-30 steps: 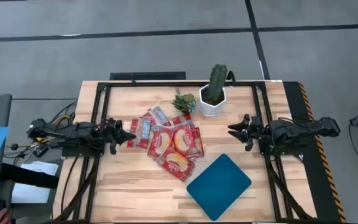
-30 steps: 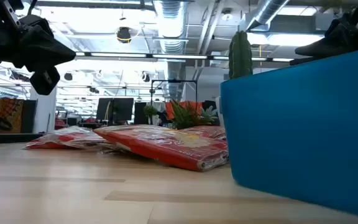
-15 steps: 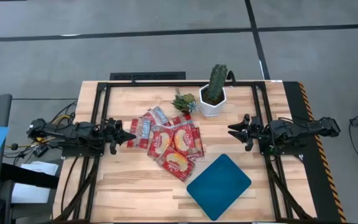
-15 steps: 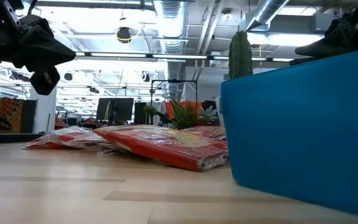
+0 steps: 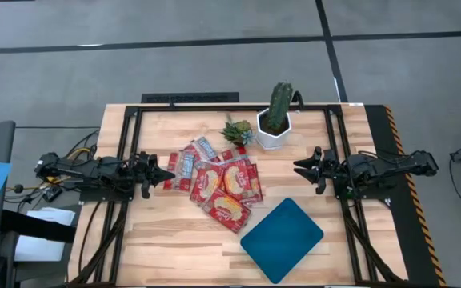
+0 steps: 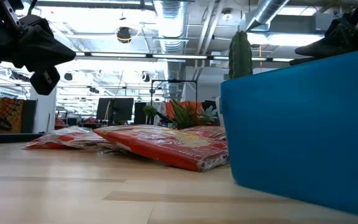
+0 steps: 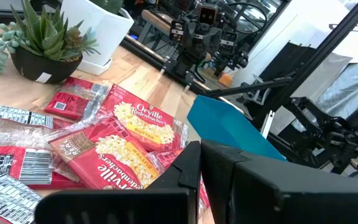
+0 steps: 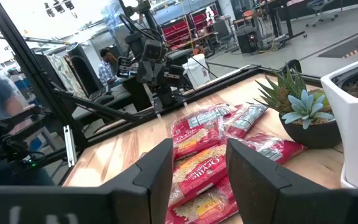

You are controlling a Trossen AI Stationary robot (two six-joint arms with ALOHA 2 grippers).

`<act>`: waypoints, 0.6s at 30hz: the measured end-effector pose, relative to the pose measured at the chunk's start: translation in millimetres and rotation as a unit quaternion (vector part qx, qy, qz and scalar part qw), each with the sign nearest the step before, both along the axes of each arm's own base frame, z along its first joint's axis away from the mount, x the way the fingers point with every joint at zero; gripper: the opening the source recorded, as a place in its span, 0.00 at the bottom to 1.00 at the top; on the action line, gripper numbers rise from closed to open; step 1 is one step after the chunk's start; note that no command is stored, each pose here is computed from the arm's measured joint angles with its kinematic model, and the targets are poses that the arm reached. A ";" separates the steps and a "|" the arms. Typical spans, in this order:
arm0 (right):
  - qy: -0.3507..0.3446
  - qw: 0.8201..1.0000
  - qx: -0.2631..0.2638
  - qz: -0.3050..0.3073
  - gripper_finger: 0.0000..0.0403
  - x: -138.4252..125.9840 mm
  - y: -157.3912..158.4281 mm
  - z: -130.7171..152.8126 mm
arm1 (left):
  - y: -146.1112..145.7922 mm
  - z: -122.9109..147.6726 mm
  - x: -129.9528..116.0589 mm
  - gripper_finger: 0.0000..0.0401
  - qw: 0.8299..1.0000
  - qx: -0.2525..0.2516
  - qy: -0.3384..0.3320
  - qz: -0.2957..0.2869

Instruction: Sort popcorn bags into baskets

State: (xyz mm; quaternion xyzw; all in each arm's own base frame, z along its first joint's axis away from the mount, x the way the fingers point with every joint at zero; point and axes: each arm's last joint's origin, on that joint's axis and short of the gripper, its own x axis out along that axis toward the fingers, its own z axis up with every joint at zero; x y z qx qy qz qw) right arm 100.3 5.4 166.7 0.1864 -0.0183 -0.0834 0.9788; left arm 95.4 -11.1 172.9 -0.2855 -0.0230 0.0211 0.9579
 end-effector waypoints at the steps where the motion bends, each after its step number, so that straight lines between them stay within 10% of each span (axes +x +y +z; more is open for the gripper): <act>1: 0.000 1.000 0.000 0.000 0.44 0.0 0.0 -0.1 | 0.0 0.0 0.0 0.00 1.000 0.000 0.000 0.000; 18: 0.000 1.000 0.000 0.000 0.41 0.0 0.0 0.0 | 0.0 0.0 0.0 0.00 1.000 0.000 0.000 0.000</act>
